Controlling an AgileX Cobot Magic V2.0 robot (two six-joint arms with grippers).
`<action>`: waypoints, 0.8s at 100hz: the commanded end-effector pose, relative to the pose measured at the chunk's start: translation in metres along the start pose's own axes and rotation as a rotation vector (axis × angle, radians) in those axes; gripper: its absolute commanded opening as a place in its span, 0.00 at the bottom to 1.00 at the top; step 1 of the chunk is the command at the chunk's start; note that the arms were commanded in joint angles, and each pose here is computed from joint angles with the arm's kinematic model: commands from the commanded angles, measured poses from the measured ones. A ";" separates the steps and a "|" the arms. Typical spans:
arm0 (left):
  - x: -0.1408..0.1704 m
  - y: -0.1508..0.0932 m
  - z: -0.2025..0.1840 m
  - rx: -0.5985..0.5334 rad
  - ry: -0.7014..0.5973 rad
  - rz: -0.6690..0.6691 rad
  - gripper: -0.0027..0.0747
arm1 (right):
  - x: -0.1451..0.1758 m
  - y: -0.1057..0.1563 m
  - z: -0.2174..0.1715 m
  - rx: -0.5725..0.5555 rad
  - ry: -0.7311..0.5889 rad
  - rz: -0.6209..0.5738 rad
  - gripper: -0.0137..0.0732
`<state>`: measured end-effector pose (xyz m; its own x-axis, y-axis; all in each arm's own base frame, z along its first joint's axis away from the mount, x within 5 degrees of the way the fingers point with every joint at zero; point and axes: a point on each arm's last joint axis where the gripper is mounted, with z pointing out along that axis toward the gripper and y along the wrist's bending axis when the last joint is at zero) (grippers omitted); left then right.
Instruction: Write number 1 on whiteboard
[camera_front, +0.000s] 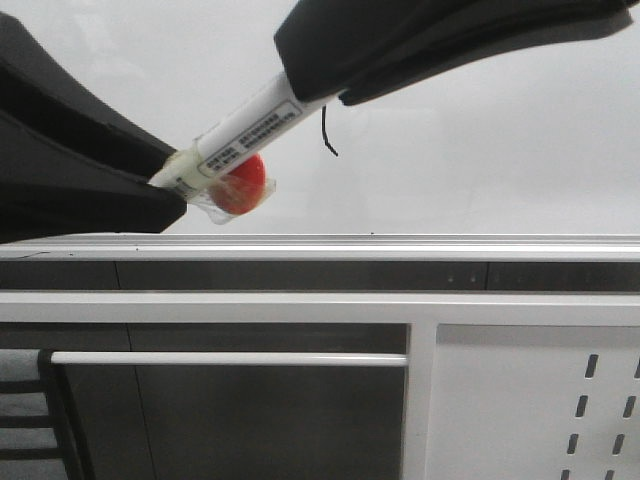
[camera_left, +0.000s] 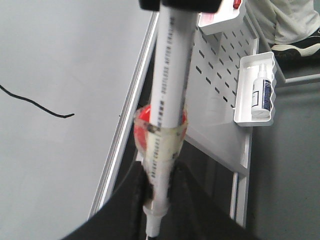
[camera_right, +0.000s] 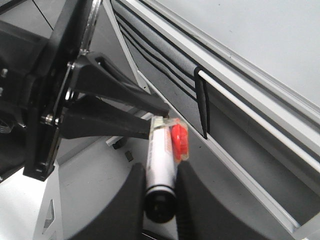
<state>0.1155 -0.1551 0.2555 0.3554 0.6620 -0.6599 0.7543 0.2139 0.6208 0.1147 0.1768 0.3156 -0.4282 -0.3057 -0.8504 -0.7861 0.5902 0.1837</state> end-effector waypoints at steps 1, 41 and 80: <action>-0.012 0.007 -0.003 -0.015 -0.052 -0.026 0.01 | -0.016 0.003 -0.007 -0.014 -0.091 0.013 0.19; -0.011 0.007 -0.003 -0.018 -0.046 -0.028 0.01 | -0.018 0.003 -0.007 -0.014 -0.113 0.013 0.54; -0.003 0.010 -0.003 -0.054 0.038 -0.206 0.01 | -0.025 0.004 -0.021 -0.017 -0.193 -0.012 0.63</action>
<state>0.1201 -0.1493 0.2525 0.2001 0.6779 -0.7074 0.7723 0.3352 0.5397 0.1130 0.1746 0.3197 -0.4252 -0.2822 -0.8600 -0.7852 0.5877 0.1954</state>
